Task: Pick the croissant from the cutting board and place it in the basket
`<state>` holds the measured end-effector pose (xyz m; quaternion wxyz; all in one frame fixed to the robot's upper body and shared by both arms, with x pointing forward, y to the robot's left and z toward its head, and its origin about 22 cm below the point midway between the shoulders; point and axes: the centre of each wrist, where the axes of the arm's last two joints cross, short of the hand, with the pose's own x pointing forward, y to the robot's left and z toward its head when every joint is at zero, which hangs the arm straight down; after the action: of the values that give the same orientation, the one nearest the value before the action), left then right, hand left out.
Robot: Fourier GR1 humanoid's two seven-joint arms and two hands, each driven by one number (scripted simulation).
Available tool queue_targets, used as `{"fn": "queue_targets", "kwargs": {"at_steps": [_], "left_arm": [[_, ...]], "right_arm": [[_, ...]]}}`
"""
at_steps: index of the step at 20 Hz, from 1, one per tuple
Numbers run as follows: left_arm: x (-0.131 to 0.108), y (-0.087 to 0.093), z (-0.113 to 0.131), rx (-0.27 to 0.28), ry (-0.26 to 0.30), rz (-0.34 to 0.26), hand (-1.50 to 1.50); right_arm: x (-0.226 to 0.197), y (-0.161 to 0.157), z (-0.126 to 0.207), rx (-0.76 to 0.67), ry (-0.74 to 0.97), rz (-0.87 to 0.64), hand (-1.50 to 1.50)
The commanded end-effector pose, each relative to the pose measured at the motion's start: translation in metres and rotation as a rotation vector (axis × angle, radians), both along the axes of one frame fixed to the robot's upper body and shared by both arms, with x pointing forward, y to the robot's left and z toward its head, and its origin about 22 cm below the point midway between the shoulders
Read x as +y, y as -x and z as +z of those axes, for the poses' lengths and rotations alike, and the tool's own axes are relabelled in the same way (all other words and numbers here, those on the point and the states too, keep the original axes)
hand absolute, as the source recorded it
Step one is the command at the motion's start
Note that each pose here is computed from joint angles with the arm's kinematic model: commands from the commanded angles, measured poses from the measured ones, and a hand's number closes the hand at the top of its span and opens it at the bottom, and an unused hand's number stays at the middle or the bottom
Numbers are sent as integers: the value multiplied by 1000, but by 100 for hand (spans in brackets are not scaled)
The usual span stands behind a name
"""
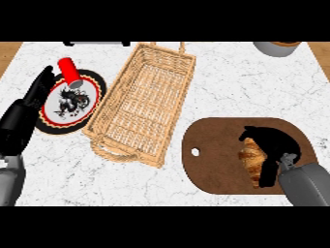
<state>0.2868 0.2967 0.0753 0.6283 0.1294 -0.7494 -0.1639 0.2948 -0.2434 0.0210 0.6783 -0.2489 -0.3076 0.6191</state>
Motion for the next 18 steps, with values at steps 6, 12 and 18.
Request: {"fn": "queue_targets", "kwargs": {"at_steps": [6, 12, 18], "left_arm": [[6, -6, 15, -14, 19, -9, 0], [2, 15, -20, -12, 1, -4, 0], [5, 8, 0, -9, -14, -6, 0]], "right_arm": [[-2, -1, -28, -23, -10, 95, 150], [-10, -4, -18, -142, 41, 59, 150], [-57, 4, -27, -340, 153, -260, 150]]}}
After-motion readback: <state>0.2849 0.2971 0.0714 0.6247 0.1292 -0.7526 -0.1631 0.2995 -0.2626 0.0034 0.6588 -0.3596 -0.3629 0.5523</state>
